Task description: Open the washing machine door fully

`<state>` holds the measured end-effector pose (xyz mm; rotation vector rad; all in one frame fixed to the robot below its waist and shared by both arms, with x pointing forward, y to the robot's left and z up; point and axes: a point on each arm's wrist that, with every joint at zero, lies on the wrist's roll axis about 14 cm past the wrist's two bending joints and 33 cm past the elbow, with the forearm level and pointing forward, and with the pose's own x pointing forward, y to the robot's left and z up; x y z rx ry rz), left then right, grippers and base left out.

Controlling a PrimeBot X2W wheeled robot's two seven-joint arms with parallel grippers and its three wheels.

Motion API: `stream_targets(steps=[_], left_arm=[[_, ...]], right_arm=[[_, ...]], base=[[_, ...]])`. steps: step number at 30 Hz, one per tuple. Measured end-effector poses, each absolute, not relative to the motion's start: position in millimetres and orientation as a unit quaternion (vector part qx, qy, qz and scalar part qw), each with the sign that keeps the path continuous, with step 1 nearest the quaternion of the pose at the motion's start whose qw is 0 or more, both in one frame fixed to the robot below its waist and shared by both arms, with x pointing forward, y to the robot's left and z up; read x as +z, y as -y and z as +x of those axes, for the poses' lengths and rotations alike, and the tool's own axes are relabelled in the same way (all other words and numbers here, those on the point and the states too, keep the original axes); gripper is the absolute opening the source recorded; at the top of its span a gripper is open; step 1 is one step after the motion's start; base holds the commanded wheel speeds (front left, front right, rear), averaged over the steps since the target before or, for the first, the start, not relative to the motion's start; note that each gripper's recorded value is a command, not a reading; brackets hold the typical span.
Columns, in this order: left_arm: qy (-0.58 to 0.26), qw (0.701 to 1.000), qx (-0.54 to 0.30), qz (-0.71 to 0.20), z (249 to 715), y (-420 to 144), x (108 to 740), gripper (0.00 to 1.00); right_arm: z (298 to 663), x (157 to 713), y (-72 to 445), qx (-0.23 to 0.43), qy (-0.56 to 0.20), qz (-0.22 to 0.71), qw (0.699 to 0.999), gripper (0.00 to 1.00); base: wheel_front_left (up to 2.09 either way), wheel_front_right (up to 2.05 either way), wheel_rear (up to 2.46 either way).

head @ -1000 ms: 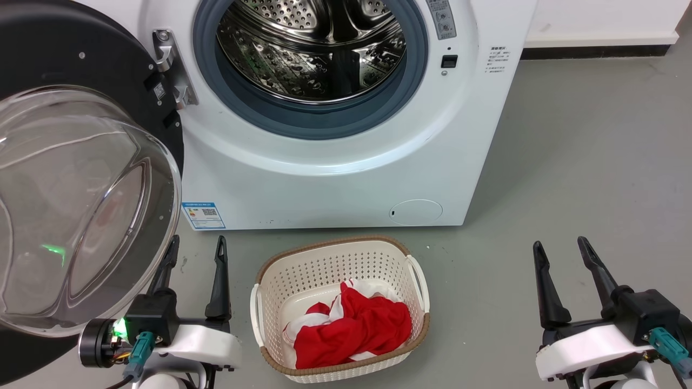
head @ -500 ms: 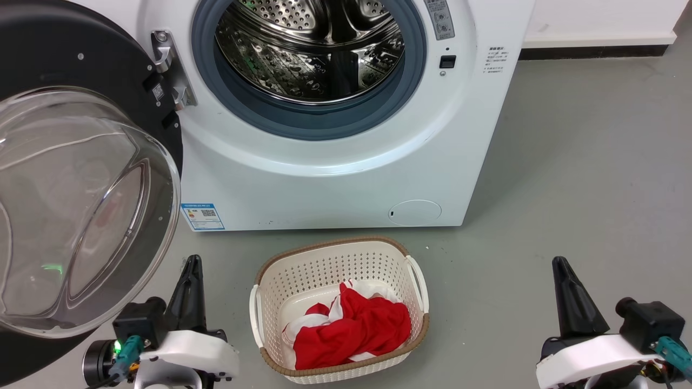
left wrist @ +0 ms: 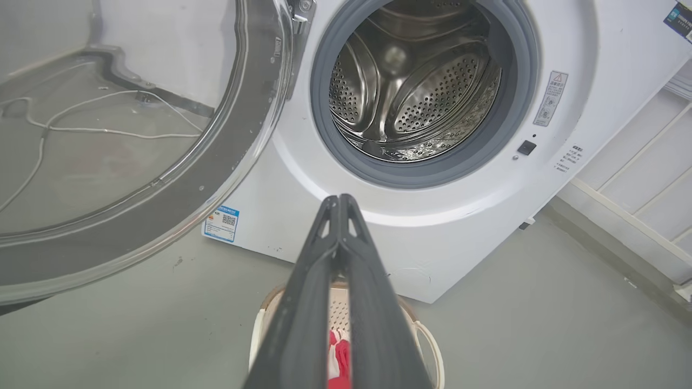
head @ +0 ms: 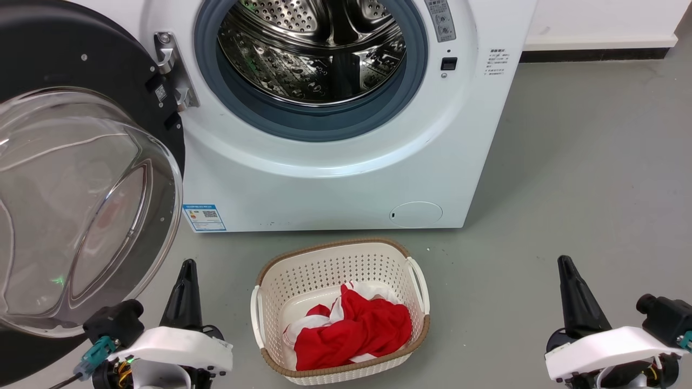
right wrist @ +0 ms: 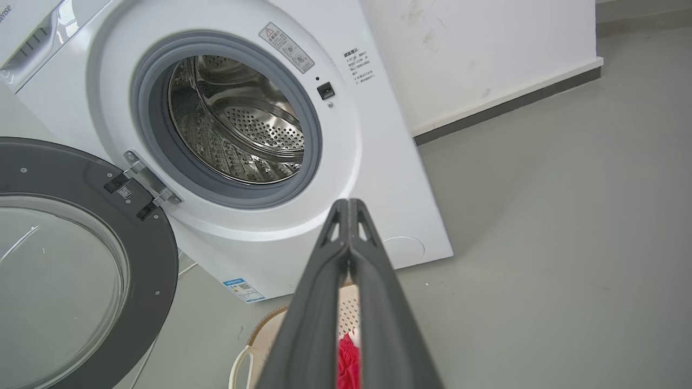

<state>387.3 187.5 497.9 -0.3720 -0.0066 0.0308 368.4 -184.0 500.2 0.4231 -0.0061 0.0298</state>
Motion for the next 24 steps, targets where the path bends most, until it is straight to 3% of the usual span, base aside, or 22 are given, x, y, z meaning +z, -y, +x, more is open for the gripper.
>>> stream_targets(steps=[24], left_arm=[[-0.021,0.924,0.033,-0.381,387.0,-194.6,490.2,0.0]], right_arm=[[374.2,496.7,192.9,-0.007,-0.008,0.397,0.918,0.0]], base=[[0.0,0.0,0.0]])
